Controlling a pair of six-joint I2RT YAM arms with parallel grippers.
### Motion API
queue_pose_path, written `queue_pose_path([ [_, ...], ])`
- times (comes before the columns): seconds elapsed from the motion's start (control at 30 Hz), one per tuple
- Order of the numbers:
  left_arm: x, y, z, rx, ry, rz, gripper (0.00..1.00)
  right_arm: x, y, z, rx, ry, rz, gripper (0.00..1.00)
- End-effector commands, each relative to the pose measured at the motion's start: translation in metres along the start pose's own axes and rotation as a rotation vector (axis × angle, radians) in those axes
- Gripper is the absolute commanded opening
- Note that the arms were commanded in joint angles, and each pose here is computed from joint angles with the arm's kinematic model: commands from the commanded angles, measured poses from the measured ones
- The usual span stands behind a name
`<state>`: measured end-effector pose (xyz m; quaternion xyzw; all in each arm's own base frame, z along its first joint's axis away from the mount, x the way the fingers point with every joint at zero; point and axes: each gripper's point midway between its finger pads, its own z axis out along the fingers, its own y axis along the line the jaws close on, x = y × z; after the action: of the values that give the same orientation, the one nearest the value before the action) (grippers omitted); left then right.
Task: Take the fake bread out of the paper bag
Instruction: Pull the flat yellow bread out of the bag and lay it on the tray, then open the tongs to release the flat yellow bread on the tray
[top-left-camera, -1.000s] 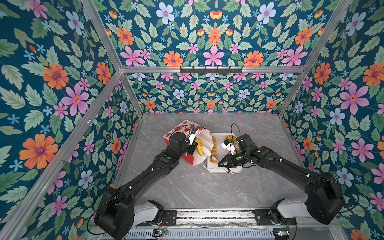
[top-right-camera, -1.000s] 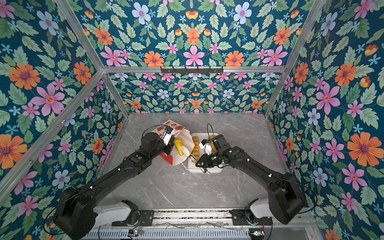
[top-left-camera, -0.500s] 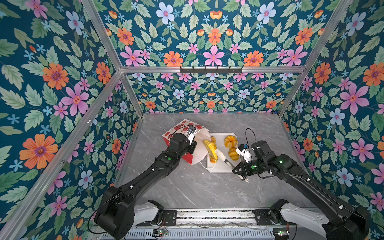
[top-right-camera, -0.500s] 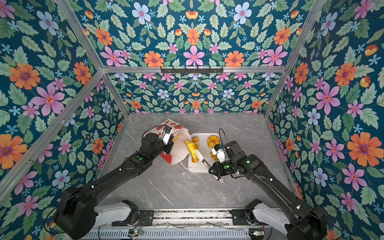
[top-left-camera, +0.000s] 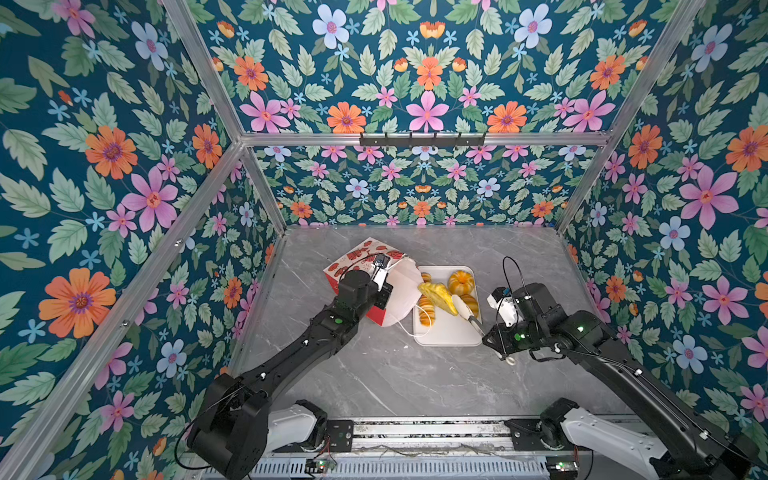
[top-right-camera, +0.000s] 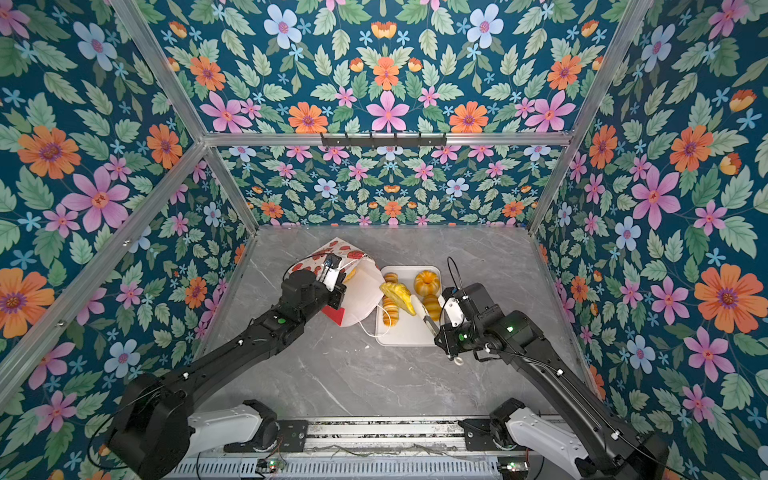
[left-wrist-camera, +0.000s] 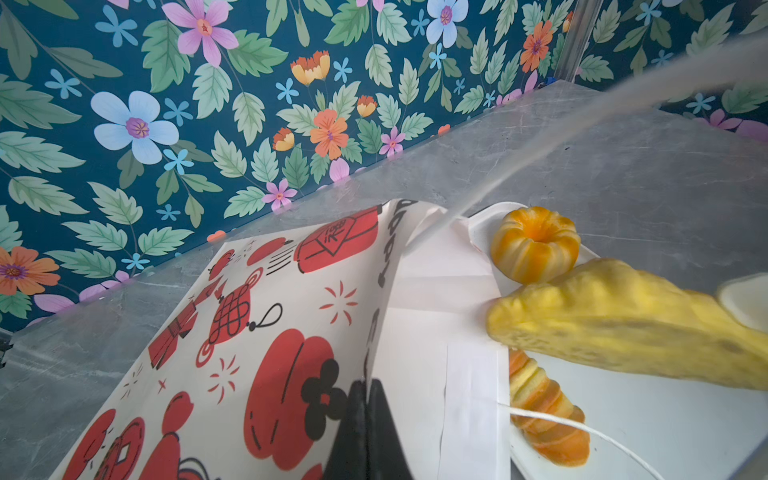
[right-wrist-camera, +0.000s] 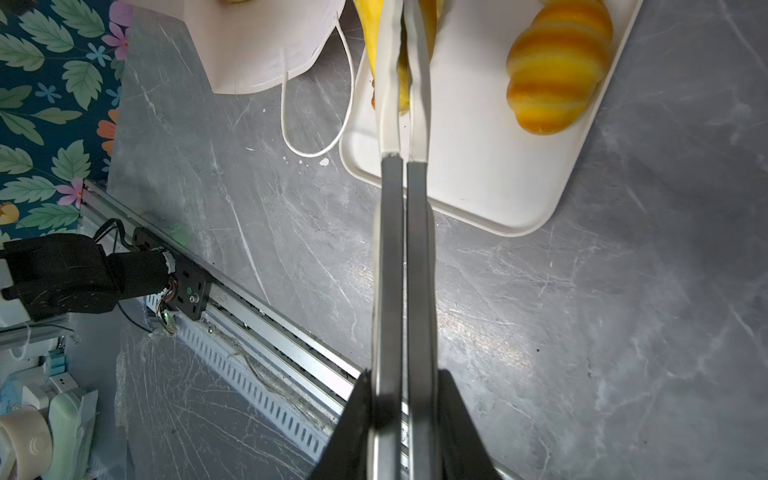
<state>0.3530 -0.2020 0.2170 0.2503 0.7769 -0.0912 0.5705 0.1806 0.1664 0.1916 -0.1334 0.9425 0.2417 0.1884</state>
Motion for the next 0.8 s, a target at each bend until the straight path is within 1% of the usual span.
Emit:
queue_pose_path([
  [0.0, -0.009, 0.004, 0.0, -0.018, -0.039, -0.016, 0.0, -0.005, 0.005, -0.005, -0.019, -0.026, 0.002, 0.14],
  [0.2, -0.011, 0.006, -0.002, -0.031, -0.05, -0.017, 0.0, -0.004, 0.008, -0.015, -0.029, -0.05, 0.013, 0.14],
  [0.53, -0.009, 0.007, -0.003, -0.037, -0.052, -0.019, 0.0, 0.001, 0.002, -0.023, 0.006, -0.059, 0.022, 0.14],
  [0.6, -0.01, 0.007, -0.003, -0.036, -0.055, -0.018, 0.0, 0.002, 0.0, -0.018, 0.01, -0.047, 0.021, 0.14],
  [0.7, -0.01, 0.008, -0.003, -0.039, -0.056, -0.017, 0.0, 0.004, 0.003, -0.003, -0.027, -0.014, 0.021, 0.15],
  [0.77, -0.011, 0.008, -0.003, -0.038, -0.059, -0.018, 0.0, 0.003, -0.002, 0.006, -0.01, -0.014, 0.03, 0.16],
])
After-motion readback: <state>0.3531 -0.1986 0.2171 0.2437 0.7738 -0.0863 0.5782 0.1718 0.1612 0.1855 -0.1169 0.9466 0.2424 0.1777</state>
